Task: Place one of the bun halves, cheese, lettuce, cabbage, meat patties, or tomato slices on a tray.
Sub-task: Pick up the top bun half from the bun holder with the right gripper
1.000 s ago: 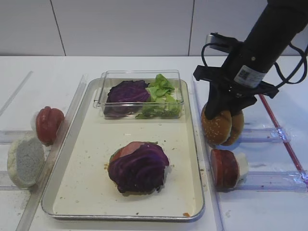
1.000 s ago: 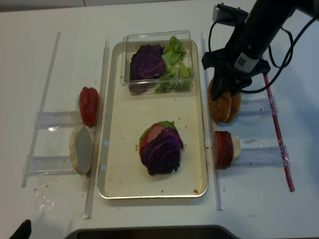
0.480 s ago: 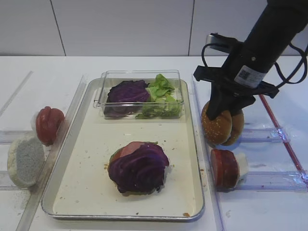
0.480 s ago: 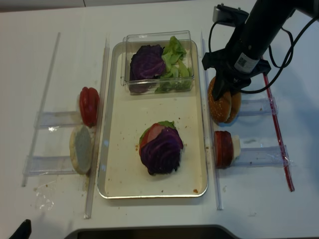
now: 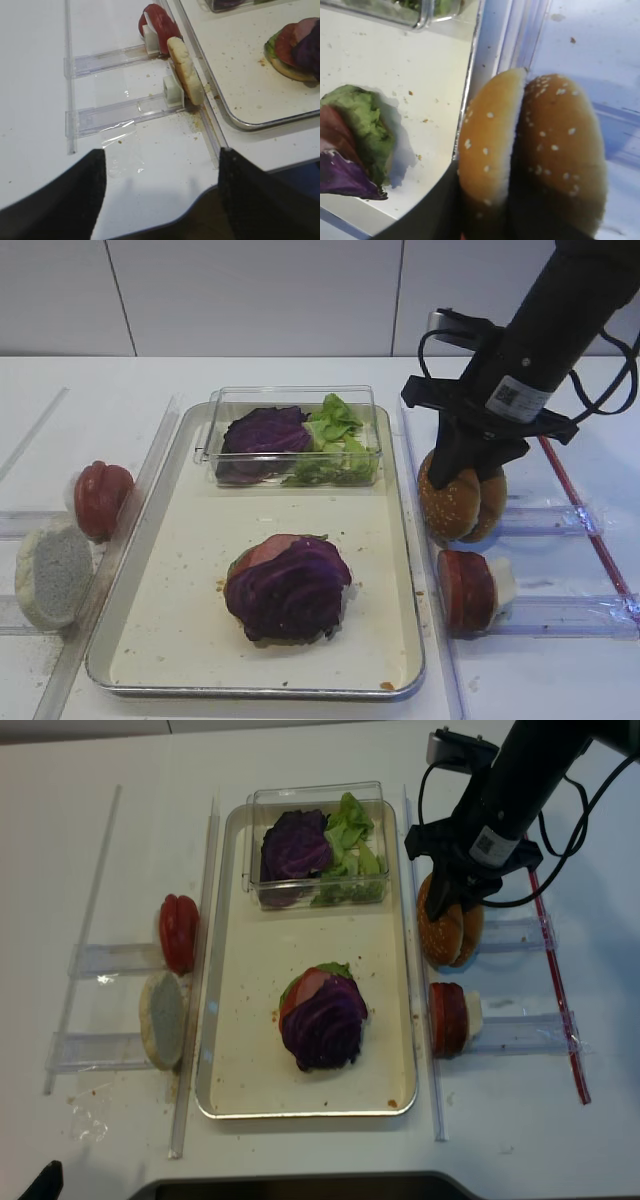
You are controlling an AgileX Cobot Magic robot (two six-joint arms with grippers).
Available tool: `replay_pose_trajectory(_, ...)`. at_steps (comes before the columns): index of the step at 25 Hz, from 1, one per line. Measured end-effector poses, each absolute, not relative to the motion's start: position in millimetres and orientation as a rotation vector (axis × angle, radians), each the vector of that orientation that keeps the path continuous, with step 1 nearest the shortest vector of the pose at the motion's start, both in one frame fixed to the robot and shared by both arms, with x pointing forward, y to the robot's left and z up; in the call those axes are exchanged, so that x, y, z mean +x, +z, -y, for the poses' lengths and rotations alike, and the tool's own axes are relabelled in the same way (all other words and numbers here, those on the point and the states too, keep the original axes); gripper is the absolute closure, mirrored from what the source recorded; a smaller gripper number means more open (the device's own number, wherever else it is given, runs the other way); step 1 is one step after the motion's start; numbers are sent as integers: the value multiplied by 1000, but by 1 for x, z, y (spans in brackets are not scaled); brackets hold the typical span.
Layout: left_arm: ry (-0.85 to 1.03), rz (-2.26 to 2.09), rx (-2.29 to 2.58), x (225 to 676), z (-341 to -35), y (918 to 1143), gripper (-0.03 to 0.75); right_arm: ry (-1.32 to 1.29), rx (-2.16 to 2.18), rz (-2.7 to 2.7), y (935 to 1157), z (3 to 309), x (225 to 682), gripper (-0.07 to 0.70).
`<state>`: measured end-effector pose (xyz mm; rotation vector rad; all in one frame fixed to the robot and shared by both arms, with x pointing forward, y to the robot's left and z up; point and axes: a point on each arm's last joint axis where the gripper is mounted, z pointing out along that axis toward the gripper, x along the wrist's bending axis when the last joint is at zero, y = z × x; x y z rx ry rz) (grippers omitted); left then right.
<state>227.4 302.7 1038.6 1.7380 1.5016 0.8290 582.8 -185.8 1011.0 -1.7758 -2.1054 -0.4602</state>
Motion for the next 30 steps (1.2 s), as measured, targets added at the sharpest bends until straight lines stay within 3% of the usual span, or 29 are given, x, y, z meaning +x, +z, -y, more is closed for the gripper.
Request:
replay_pose_trajectory(18,829,-1502,1738,227,-303,1039,276,-525,-1772,2139,1031,187,576,440)
replay_pose_trajectory(30,829,-1502,1738,227,-303,1039,276,-629,-1765,2180,1062,189,562,442)
